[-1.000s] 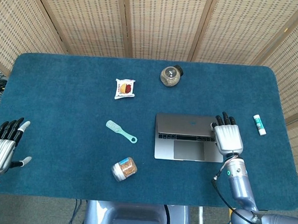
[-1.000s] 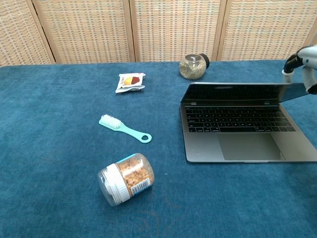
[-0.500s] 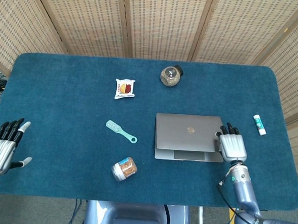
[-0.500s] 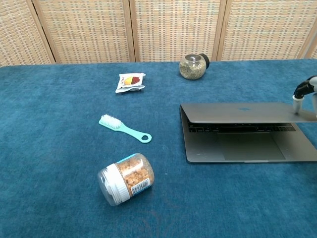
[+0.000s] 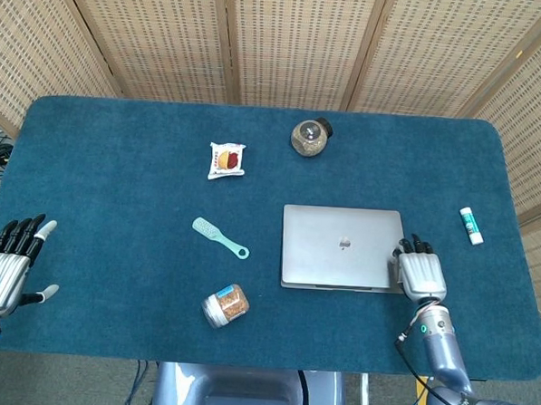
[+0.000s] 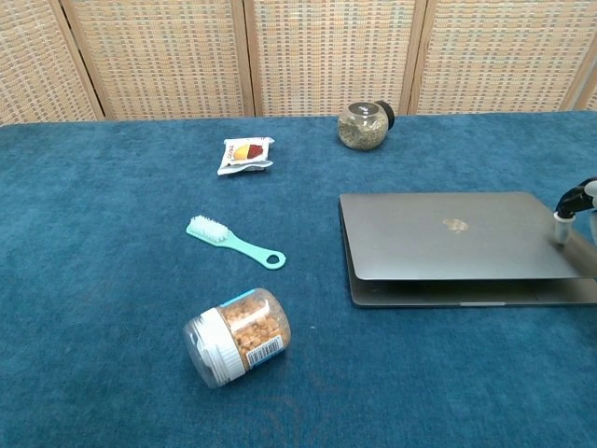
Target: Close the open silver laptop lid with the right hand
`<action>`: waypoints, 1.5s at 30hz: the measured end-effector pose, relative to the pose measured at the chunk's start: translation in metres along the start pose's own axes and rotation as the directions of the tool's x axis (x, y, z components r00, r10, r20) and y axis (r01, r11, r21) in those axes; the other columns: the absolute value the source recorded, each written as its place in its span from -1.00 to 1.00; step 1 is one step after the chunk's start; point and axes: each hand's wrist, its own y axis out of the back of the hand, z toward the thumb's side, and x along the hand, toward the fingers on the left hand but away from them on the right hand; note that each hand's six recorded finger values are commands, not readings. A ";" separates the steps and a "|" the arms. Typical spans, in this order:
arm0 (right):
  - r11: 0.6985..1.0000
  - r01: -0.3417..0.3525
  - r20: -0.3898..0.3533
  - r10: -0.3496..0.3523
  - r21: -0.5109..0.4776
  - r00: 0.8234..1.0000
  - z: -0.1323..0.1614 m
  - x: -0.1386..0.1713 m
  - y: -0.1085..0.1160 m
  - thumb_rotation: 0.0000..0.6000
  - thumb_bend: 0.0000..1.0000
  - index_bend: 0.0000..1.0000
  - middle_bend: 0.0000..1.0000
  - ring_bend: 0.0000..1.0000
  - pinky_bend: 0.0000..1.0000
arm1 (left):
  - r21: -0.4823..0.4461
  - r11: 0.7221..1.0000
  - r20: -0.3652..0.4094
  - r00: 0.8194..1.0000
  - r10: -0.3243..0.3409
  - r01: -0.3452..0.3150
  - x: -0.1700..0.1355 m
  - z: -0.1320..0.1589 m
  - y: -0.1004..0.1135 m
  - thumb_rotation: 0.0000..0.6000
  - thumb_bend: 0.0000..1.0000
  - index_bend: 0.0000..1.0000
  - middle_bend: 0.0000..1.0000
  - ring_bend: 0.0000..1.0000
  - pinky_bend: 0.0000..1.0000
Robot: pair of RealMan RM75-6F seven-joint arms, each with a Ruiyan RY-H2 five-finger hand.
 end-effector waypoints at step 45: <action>0.914 0.404 -0.034 -0.405 -0.020 0.914 -0.052 0.068 0.039 1.00 -1.00 -1.00 -1.00 -1.00 -1.00 | -0.013 0.999 -0.055 0.997 0.052 -0.052 -0.005 -0.006 0.000 1.00 -0.98 -1.00 -1.00 -1.00 -1.00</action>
